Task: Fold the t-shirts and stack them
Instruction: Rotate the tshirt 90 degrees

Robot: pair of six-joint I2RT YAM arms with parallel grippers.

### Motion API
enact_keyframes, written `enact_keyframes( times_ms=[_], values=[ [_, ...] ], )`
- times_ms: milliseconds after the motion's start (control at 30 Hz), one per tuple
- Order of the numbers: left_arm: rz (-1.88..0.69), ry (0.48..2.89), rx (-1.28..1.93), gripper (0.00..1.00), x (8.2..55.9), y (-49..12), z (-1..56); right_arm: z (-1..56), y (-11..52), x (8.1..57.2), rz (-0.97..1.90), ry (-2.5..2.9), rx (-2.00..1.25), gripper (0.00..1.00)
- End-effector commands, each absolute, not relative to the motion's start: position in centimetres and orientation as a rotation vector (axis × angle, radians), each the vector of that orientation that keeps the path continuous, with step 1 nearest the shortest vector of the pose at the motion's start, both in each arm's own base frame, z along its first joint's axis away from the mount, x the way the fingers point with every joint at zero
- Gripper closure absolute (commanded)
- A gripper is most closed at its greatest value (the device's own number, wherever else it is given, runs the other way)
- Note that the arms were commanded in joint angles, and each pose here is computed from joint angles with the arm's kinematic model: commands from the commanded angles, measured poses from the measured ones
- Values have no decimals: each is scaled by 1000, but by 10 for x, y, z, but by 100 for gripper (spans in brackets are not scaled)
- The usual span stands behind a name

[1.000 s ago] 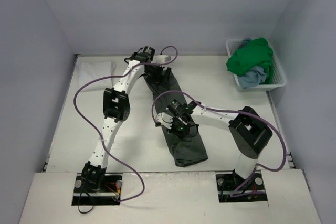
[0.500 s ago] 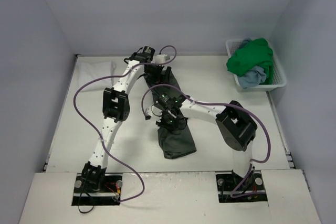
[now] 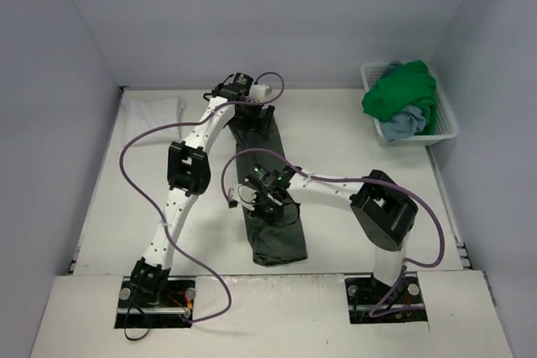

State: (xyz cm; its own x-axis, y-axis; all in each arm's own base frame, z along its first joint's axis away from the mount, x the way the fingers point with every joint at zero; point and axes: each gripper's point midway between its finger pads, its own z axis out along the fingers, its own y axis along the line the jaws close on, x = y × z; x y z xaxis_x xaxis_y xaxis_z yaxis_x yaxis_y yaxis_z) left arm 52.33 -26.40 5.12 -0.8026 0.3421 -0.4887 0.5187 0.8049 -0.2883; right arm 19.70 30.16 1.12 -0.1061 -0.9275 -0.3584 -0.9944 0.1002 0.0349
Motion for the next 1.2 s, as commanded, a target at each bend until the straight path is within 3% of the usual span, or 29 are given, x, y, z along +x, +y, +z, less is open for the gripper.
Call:
enact_keyframes(
  times_ms=[0, 200, 333, 600, 867, 1000, 1167],
  values=[
    [-403, 2624, 601, 15, 528, -239, 42, 18, 292, 185, 373, 2198, -1883, 97],
    [-434, 2571, 607, 15, 531, -244, 63, 35, 294, 201, 338, 2163, -1802, 83],
    [-467, 2469, 607, 15, 533, -249, 112, 61, 297, 217, 333, 2100, -1718, 77],
    [-452, 2314, 587, 15, 533, -242, 191, 105, 291, 222, 390, 1969, -1615, 77],
    [-417, 2145, 665, 15, 487, -215, 286, 129, 281, 199, 388, 1865, -1667, 71],
    [-409, 2042, 681, 15, 437, -189, 347, 115, 273, 163, 361, 1844, -1789, 65],
    [-319, 2038, 758, 15, 367, -156, 352, 85, 256, 125, 310, 1805, -1955, 52]
  ],
)
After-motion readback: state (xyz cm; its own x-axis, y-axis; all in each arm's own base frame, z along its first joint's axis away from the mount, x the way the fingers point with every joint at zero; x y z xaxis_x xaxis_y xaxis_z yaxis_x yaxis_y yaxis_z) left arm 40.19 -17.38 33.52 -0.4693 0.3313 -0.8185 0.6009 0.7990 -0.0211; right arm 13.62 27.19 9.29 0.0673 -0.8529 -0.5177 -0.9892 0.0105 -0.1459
